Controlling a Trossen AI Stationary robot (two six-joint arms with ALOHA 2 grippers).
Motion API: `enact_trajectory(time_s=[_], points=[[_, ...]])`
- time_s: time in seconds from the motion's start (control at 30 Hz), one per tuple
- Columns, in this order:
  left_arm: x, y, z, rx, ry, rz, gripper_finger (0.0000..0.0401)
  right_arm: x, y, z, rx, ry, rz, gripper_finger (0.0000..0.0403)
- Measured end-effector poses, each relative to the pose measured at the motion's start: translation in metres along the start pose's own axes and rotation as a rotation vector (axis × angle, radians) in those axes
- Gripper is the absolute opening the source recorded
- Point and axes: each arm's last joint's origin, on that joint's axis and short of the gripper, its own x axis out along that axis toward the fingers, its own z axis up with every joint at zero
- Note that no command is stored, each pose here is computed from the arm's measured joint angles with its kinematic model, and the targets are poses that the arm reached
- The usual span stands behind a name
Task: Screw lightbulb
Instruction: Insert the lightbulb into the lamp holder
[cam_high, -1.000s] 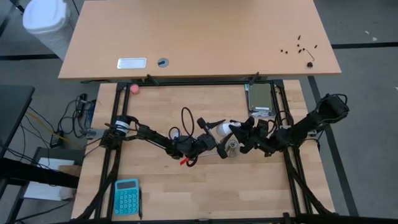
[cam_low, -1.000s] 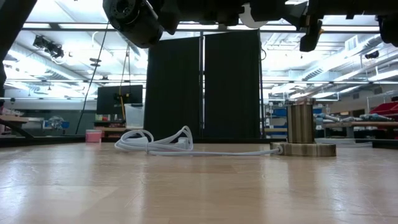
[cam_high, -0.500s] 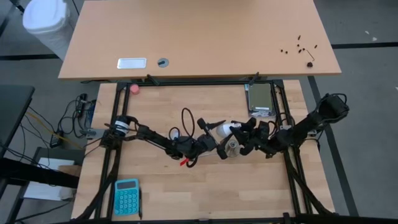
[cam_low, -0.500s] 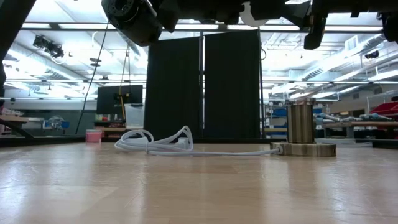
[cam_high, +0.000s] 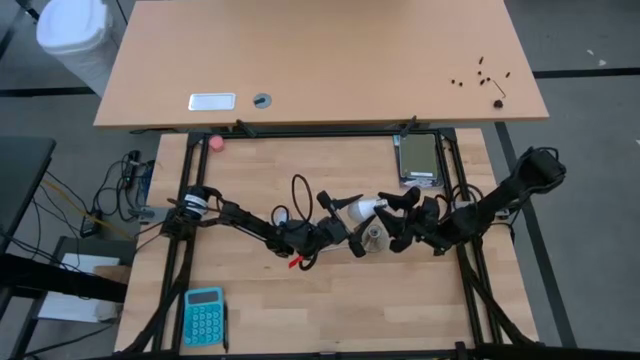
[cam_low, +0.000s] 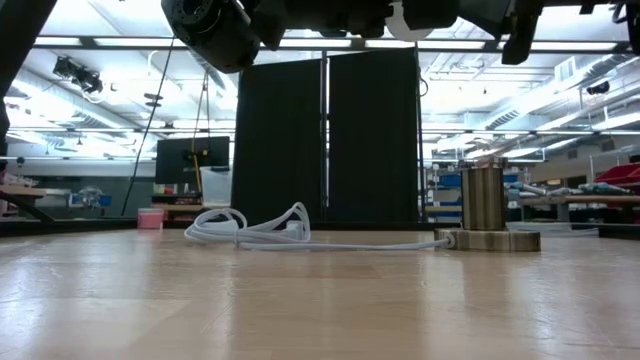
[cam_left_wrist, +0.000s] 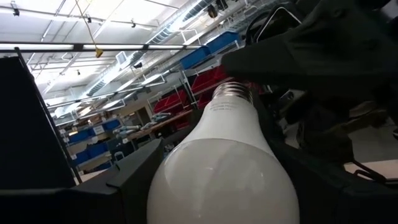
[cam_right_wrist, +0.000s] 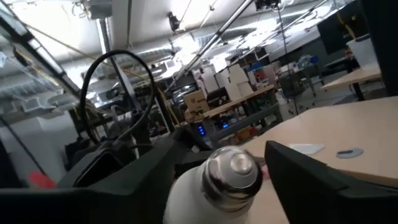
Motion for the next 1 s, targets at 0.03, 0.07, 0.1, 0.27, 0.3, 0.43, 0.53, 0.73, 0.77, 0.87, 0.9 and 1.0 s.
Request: enact_trajectory(time_s=[0.03,0.07,0.1,0.27,0.3,0.43,0.53,0.73,0.77,0.87,0.9,1.0], points=[[0.000,0.000,0.000,0.000,0.000,0.000,0.0283,0.000,0.000,0.000,0.002,0.008,0.008,0.0270],[0.000,0.000,0.000,0.000,0.000,0.000,0.0283,0.000,0.000,0.000,0.002,0.016,0.015,0.0281],[0.000,0.000,0.000,0.000,0.000,0.000,0.0283,0.000,0.000,0.000,0.002,0.024,0.019,0.0292],[0.000,0.000,0.000,-0.001,0.002,0.002,0.0283,-0.001,-0.001,0.005,-0.038,0.020,-0.021,0.0339],[0.000,0.000,0.000,-0.001,0.002,0.002,0.0283,-0.002,-0.001,0.007,-0.055,0.017,-0.043,0.0345],[0.000,-0.001,0.000,-0.013,0.007,-0.001,0.0283,-0.008,-0.001,0.018,-0.138,0.012,-0.095,0.0353],[0.000,-0.002,-0.002,-0.028,0.022,-0.012,0.0283,-0.010,-0.003,0.028,-0.167,0.003,-0.124,0.0353],[0.000,-0.004,-0.006,-0.021,0.050,-0.031,0.0283,-0.017,-0.005,0.043,-0.218,0.012,-0.185,0.0354],[0.000,-0.004,-0.006,-0.016,0.055,-0.035,0.0283,-0.019,-0.005,0.045,-0.229,0.018,-0.194,0.0354],[0.002,-0.006,-0.007,0.001,0.076,-0.048,0.0283,-0.024,-0.005,0.052,-0.239,0.031,-0.213,0.0354],[0.003,-0.006,-0.006,0.007,0.083,-0.054,0.0283,-0.025,-0.005,0.054,-0.243,0.035,-0.217,0.0354],[0.010,-0.009,-0.003,0.021,0.117,-0.084,0.0283,-0.029,-0.006,0.060,-0.242,0.045,-0.230,0.0354]])
